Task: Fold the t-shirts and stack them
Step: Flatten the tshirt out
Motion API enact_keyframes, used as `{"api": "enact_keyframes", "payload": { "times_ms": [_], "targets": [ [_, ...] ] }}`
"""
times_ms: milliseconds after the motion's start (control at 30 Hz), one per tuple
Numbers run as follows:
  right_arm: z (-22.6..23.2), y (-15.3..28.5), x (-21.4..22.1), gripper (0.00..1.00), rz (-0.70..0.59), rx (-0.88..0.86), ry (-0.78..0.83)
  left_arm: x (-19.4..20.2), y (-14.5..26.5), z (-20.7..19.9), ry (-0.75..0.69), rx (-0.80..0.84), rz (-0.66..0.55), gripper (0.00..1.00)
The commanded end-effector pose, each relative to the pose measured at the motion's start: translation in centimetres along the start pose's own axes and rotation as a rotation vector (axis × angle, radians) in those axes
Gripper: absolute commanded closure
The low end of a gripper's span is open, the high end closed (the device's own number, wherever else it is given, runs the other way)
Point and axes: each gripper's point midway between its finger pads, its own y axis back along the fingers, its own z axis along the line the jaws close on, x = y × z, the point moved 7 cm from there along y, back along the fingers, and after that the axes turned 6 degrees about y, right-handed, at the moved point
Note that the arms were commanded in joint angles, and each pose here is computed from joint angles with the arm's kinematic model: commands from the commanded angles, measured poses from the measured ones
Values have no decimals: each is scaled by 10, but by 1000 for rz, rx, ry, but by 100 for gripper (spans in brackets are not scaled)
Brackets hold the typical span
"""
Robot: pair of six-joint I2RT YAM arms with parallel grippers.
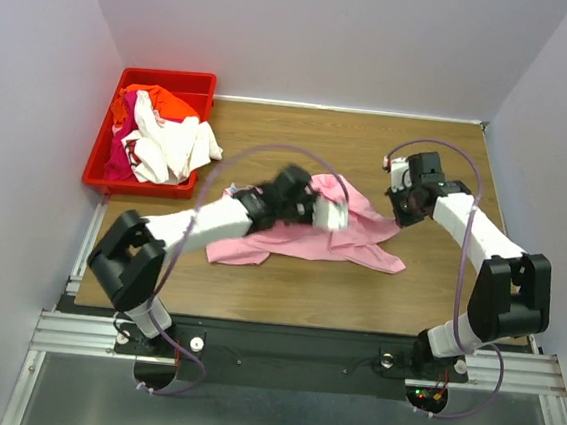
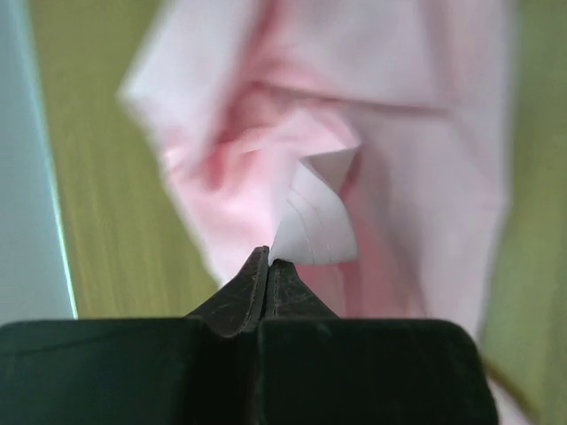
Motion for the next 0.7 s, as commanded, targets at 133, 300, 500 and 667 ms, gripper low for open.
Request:
{"api": "enact_keyframes", "payload": {
  "times_ms": [133, 300, 500, 667],
  "targets": [
    [-72, 81, -56, 99, -235, 300, 2, 10, 155, 148, 532, -381, -275, 100],
    [-103, 127, -83, 99, -341, 428, -15, 25, 211, 191, 669, -534, -357, 100],
    [-124, 215, -103, 99, -508, 619, -16, 6, 293, 210, 658, -701, -481, 100],
    [-118, 286, -99, 99, -650, 734, -26, -33, 362, 187, 614, -823, -610, 100]
  ]
}}
